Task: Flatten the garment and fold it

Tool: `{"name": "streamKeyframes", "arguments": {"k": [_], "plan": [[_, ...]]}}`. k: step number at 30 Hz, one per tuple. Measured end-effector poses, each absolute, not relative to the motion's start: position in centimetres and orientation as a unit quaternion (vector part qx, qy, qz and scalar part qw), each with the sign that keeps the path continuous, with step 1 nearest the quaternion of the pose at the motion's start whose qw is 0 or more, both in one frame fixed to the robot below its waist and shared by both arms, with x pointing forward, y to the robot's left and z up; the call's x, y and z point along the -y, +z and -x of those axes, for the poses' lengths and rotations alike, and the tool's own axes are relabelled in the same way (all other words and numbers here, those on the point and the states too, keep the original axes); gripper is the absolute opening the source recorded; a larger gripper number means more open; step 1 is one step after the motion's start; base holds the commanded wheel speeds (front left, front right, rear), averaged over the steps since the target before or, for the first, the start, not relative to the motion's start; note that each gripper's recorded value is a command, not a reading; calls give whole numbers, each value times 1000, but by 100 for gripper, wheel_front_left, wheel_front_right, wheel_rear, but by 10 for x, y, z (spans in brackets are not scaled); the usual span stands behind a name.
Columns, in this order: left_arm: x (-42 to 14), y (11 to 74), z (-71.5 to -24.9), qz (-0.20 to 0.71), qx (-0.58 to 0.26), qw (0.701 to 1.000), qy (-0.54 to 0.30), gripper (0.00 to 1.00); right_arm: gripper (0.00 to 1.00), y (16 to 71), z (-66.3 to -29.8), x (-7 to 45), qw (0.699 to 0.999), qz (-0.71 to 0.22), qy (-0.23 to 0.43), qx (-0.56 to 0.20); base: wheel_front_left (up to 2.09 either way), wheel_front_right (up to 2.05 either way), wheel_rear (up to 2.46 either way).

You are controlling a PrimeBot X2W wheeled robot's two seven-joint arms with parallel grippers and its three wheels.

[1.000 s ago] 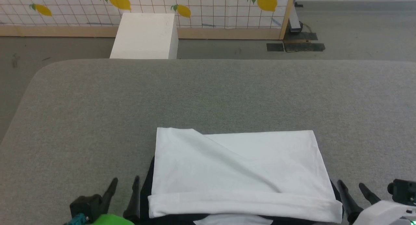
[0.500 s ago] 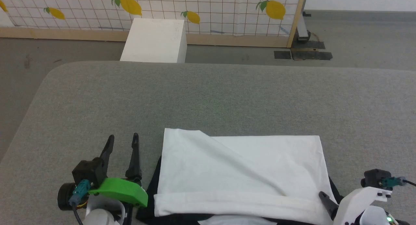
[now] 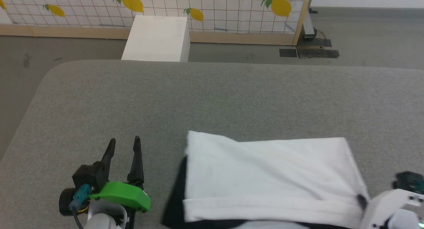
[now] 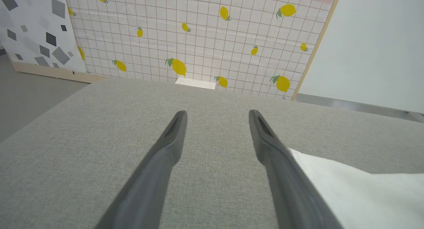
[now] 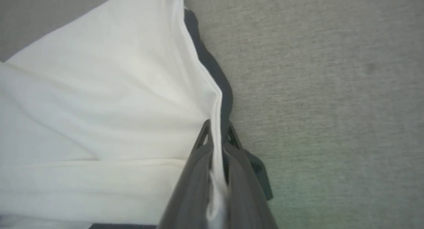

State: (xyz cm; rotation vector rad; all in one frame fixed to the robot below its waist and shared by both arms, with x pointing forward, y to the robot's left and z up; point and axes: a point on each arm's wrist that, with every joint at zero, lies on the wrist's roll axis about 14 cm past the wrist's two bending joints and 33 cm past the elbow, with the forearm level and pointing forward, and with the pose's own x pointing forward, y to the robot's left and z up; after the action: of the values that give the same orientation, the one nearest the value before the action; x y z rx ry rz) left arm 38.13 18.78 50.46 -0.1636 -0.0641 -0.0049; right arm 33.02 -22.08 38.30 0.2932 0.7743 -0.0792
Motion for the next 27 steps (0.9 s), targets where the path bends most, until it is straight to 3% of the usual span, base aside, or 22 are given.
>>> {"name": "streamKeyframes", "arguments": {"k": [5, 11, 21, 27], "plan": [[-190, 502, -383, 83, 29, 996, -2, 100, 0, 390, -319, 272, 920, -120, -112, -356, 0, 0, 0], [-188, 498, -383, 83, 24, 996, -3, 100, 0, 401, -318, 277, 927, -101, -117, -341, 0, 0, 0], [-192, 498, -374, 83, 26, 996, 1, 100, 0, 474, -331, 167, 955, -81, 72, -276, 0, 0, 0], [-194, 495, -371, 82, 22, 996, 4, 100, 0, 495, -328, 73, 938, -38, 216, -270, 0, 0, 0]]}}
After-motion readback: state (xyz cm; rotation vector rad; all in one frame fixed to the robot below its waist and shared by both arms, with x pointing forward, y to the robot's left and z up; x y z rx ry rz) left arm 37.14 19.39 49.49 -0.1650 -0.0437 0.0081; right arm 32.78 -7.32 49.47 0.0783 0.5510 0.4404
